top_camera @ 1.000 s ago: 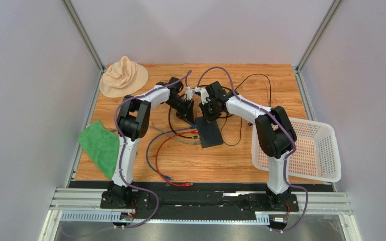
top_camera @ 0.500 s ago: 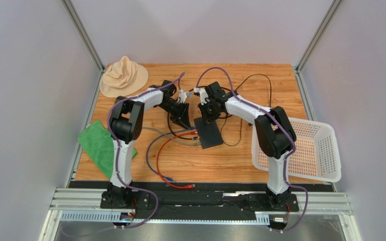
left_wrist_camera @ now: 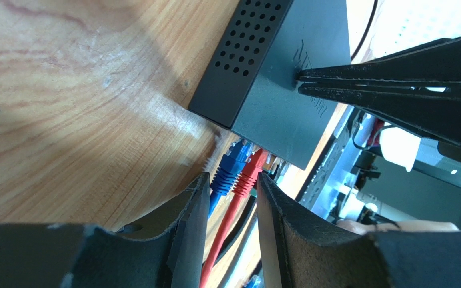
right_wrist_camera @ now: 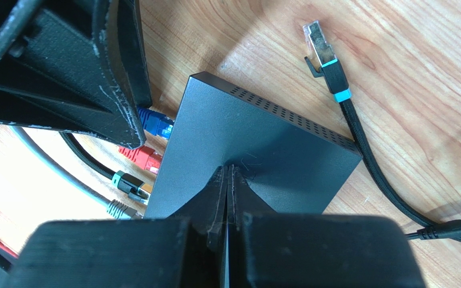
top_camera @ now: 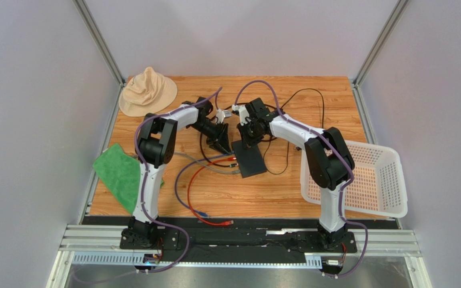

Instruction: Pull the plug from the switch port

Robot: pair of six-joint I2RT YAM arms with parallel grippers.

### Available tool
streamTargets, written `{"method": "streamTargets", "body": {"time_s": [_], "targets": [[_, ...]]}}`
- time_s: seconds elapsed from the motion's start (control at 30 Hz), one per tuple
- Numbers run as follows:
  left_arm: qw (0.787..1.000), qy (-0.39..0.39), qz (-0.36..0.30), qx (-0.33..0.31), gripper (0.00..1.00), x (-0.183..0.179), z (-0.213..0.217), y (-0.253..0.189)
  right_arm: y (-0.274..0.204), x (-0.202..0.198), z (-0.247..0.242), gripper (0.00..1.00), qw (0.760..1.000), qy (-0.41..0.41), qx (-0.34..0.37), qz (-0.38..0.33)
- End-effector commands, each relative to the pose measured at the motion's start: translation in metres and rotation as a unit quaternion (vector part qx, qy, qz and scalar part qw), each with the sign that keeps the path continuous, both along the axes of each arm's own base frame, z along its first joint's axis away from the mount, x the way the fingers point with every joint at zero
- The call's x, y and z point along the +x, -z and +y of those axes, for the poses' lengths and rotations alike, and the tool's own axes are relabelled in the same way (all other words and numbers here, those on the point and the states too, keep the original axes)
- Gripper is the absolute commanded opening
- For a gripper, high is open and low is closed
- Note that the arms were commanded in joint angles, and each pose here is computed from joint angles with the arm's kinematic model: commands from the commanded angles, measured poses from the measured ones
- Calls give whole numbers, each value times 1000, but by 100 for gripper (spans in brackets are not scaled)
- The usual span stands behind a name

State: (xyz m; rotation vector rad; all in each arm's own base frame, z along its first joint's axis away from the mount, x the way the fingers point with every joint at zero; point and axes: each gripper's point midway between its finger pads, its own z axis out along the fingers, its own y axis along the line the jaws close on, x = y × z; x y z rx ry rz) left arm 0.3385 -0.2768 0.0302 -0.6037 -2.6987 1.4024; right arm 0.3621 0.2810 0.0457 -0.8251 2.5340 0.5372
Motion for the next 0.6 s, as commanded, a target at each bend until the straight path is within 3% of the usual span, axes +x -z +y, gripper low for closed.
{"method": "streamTargets", "body": {"time_s": [0.0,0.27,0.43,0.57], "targets": [[1000,17,22,-13,43,-7,-15,7,36,-24,-10,0,998,-4,-30,53],[998,27,39,-29,41,-9,-31,3,33,-24,-7,0,998,-9,-23,52],[998,36,36,-29,29,-9,-37,4,29,-17,-4,0,999,-17,-25,38],[998,54,21,-16,28,-12,-46,3,31,-13,-2,0,999,-22,-30,35]]}}
